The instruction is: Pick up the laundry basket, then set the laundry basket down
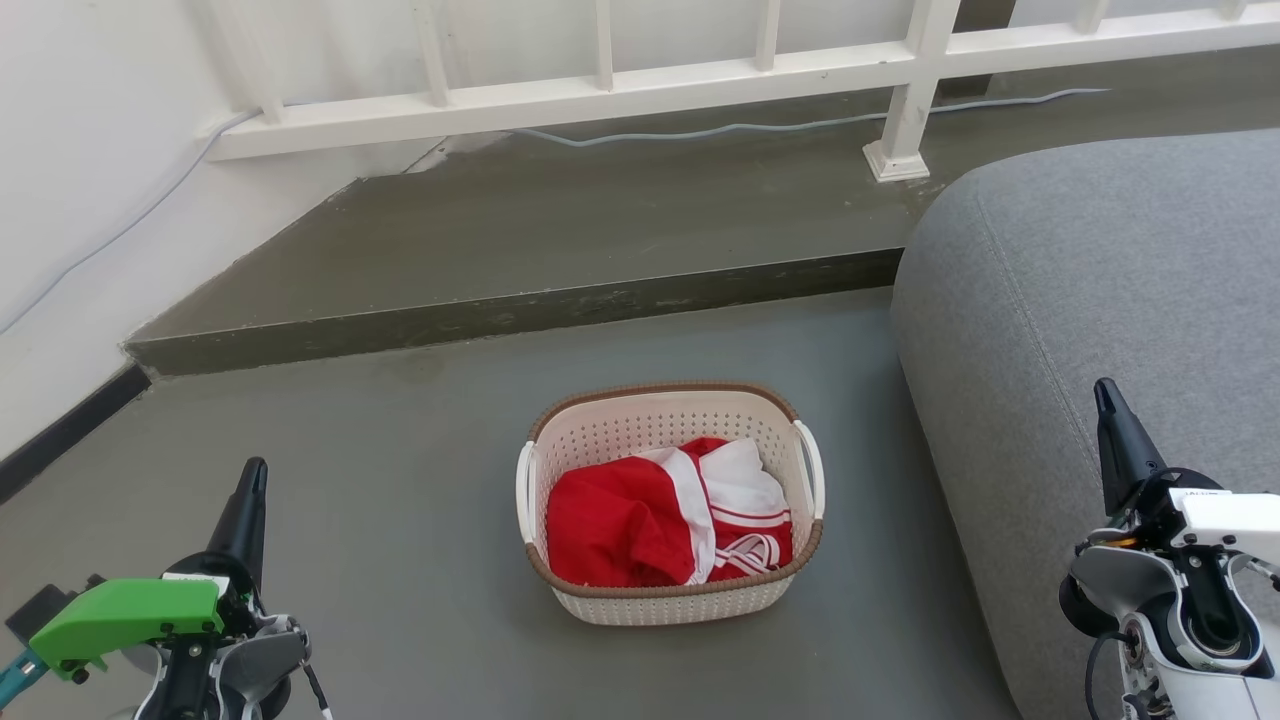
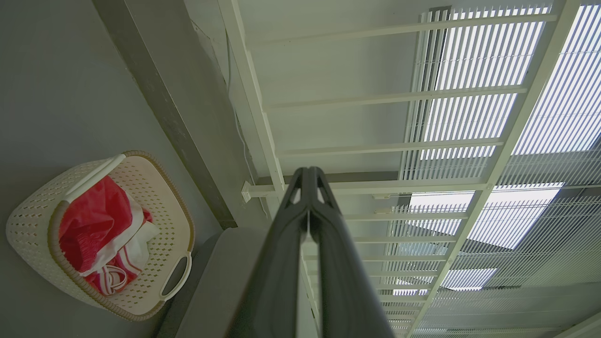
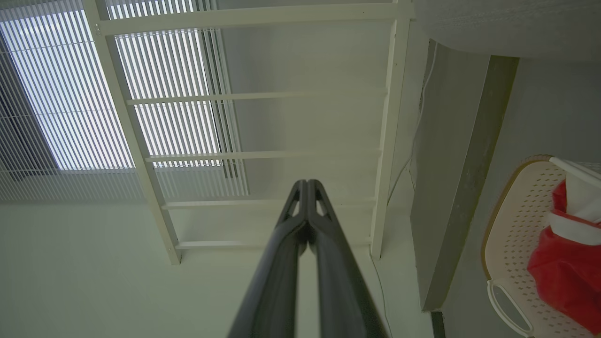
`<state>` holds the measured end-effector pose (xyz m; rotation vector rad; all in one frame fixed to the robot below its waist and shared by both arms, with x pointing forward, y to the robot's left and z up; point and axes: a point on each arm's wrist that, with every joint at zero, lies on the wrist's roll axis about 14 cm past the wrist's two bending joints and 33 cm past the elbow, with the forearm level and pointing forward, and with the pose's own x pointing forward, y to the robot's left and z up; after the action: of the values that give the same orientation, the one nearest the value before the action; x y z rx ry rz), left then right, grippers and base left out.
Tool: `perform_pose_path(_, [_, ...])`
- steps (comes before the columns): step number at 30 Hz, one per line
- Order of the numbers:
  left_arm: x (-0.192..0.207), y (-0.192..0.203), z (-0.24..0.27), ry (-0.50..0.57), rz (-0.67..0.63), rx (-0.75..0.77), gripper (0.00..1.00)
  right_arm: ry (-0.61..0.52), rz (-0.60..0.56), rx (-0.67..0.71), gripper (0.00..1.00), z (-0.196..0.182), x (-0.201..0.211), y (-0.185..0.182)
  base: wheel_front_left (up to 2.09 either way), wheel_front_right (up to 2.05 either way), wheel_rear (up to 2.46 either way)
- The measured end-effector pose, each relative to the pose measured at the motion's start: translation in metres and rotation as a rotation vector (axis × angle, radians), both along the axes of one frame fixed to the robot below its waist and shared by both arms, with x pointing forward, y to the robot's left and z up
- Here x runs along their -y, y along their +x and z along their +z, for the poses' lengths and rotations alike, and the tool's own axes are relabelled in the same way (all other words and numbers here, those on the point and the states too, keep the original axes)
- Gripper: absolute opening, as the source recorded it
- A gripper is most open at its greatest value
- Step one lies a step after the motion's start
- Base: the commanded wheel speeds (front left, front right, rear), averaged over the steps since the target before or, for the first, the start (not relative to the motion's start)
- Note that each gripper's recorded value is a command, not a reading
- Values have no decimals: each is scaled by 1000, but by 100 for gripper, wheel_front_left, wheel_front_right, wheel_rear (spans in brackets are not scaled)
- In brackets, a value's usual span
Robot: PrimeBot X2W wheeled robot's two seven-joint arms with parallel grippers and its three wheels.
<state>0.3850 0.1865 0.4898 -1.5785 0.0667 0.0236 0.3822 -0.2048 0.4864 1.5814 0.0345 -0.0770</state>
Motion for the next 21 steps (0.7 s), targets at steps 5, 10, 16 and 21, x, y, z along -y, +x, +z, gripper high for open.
perform_pose_path(5, [0, 0, 0, 0, 0, 0, 0, 0, 0, 0, 0, 0, 0, 0, 0, 0, 0])
perform_pose_path(10, [0, 0, 0, 0, 0, 1, 0, 0, 0, 0, 0, 0, 0, 0, 0, 0, 0])
perform_pose_path(16, [0, 0, 0, 0, 0, 1, 0, 0, -1, 0, 0, 0, 0, 0, 0, 0, 0])
perform_pose_path(21, [0, 0, 0, 0, 0, 1, 0, 0, -1, 0, 0, 0, 0, 0, 0, 0, 0])
